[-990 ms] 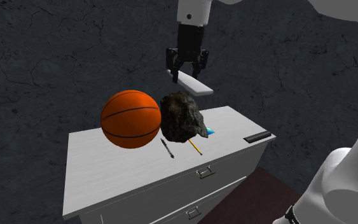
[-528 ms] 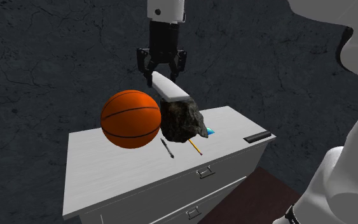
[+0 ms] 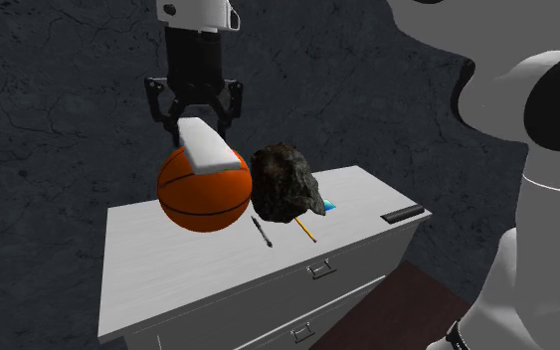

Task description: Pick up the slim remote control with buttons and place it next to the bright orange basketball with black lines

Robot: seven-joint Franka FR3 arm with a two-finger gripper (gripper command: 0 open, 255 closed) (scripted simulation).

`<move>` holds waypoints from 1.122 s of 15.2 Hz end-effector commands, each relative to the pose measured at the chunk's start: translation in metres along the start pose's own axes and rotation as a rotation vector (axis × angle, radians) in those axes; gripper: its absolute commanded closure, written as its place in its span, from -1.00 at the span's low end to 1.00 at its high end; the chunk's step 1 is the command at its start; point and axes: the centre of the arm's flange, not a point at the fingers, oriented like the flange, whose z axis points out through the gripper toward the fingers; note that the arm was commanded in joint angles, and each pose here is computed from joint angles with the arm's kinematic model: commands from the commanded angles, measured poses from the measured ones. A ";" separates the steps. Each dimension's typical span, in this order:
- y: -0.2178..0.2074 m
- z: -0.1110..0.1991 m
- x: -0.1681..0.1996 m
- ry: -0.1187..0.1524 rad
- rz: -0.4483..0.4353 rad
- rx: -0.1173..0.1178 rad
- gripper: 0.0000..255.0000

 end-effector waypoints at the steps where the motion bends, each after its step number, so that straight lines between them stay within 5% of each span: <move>1: -0.027 -0.003 -0.006 0.000 0.003 0.001 1.00; 4: -0.062 -0.003 -0.011 0.000 0.003 0.001 1.00; 17: -0.062 0.065 -0.011 0.000 0.003 0.001 1.00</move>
